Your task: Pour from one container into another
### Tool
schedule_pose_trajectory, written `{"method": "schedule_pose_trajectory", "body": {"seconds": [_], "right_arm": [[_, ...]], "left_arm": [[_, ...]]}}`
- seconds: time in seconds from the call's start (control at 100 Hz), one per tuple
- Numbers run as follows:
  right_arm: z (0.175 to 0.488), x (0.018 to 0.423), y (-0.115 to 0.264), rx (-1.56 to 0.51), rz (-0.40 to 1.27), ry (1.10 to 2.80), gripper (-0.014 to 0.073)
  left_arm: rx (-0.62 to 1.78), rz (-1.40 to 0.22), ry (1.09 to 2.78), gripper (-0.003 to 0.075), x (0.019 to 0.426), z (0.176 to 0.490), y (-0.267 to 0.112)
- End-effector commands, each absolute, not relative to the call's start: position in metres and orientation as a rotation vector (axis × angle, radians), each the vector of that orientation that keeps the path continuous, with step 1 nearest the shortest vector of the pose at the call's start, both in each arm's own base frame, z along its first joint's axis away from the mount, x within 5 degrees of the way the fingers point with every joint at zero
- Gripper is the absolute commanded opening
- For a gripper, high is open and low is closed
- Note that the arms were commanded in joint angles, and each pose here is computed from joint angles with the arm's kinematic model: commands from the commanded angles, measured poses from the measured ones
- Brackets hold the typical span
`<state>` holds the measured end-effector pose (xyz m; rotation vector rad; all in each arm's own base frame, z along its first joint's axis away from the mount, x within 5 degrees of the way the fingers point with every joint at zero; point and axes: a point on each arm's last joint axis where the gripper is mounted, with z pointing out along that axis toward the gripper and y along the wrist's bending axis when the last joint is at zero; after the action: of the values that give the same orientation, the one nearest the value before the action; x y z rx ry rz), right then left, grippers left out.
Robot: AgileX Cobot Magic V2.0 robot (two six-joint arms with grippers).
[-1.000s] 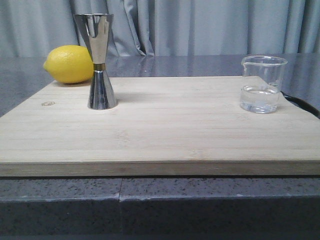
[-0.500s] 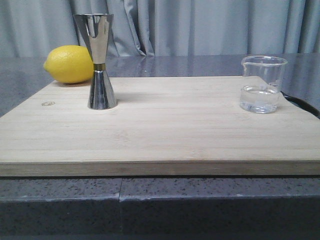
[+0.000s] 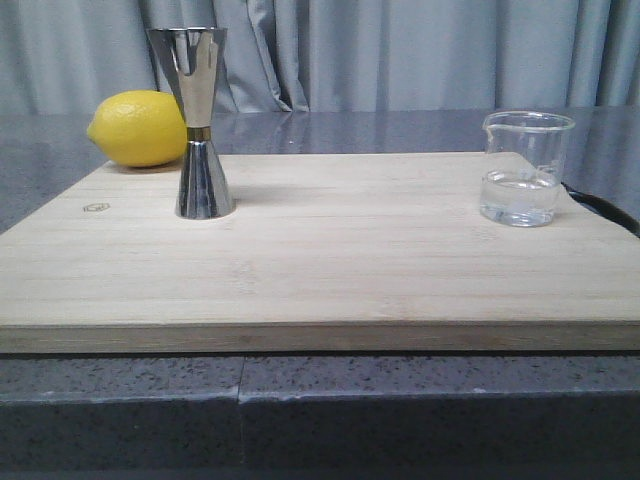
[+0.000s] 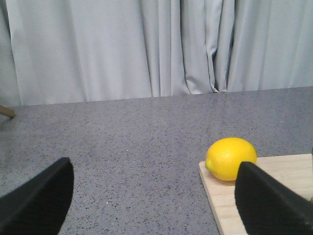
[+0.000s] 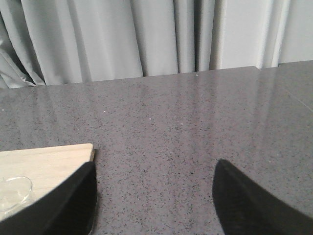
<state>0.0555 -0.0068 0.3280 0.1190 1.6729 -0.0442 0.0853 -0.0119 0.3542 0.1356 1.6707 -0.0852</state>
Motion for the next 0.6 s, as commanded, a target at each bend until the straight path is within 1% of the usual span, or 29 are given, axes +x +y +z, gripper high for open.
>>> {"method": "schedule_pose_trajectory", "body": {"seconds": [0.0,0.16,0.41,0.49,0.5,0.59], "right_arm": [[0.347,0.056,-0.007,0.104,-0.052,1.556,0.046],[0.347,0.056,-0.007,0.104,-0.052,1.558,0.046],[0.342,0.056,-0.007,0.112,-0.054,1.619,0.0468],[0.339,0.056,-0.007,0.115,-0.055,1.643,0.0513],[0.339,0.056,-0.007,0.115,-0.055,1.647,0.0531],[0.337,0.056,-0.007,0.118,-0.056,1.668,0.0591]], "left_arm": [[0.109,-0.101,1.567,0.0579,0.086,0.372,-0.012],[0.095,-0.131,1.607,0.0562,0.093,0.369,-0.013],[0.144,-0.116,1.802,0.0562,0.12,0.375,-0.018],[0.164,-0.111,1.828,0.0562,0.132,0.378,-0.02],[0.167,-0.111,1.834,0.0562,0.134,0.377,-0.02],[0.197,-0.123,1.88,0.0562,0.148,0.376,-0.024]]}}
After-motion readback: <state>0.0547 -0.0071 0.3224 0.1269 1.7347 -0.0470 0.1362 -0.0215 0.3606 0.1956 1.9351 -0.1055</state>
